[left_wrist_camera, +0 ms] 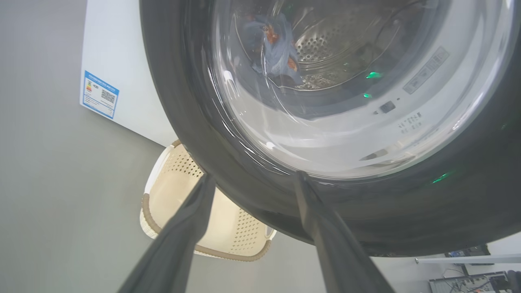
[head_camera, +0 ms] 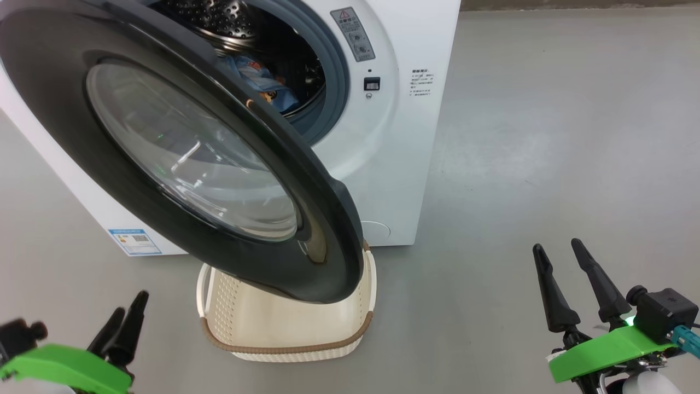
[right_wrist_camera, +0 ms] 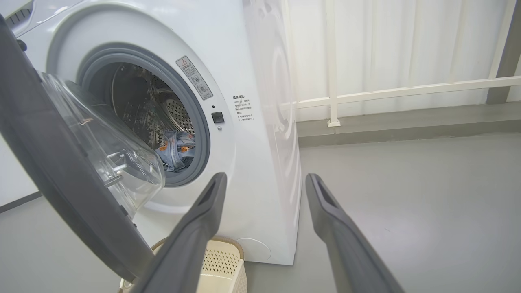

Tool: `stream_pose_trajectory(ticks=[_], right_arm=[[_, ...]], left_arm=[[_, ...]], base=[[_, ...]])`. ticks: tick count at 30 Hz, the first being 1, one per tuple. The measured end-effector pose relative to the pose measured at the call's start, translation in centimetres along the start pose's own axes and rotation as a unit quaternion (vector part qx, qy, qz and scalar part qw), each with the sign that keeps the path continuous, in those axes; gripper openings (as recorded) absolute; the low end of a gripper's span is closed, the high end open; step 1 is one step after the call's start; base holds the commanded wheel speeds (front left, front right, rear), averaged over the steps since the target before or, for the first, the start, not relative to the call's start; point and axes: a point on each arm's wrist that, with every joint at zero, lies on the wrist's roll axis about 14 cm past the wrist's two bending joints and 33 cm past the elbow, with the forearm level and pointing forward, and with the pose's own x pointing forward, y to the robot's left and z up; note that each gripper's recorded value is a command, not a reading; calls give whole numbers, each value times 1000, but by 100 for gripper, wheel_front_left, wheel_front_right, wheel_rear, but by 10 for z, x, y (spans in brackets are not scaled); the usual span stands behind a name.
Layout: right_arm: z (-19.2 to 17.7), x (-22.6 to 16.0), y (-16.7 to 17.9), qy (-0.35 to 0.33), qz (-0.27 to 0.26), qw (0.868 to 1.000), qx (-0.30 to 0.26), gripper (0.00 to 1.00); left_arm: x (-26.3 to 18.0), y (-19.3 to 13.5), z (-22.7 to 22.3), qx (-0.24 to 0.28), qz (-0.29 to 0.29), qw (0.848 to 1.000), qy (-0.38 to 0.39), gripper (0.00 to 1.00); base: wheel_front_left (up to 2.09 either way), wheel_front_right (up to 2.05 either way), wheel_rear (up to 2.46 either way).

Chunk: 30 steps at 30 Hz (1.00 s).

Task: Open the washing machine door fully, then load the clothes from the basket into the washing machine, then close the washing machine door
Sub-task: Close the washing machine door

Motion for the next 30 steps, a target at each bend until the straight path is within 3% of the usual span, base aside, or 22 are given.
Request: stream_pose_trajectory(ticks=[7,13,18,24,30], right_arm=[[-2,-3,-2,3,-4,1000,1,100],[-3,-3,-4,5,-7,1000,2,100],[-5,-2,-5,7,-8,1000,2,100],[-5,-2,-6,7,-9,1000,2,100],[-5,-1,-5,7,-9,1000,3,100]], left_arm=[[-4,15,2,52,24,994,-88,100],[-4,22,3,103,36,988,-106,100],[-5,6,25,167,28,973,-155,100],[-15,-2,13,246,32,955,-162,100],[-20,-13,17,278,36,942,-186,100]], base=[[0,0,0],[0,0,0],[0,0,0],[0,0,0],[0,0,0]])
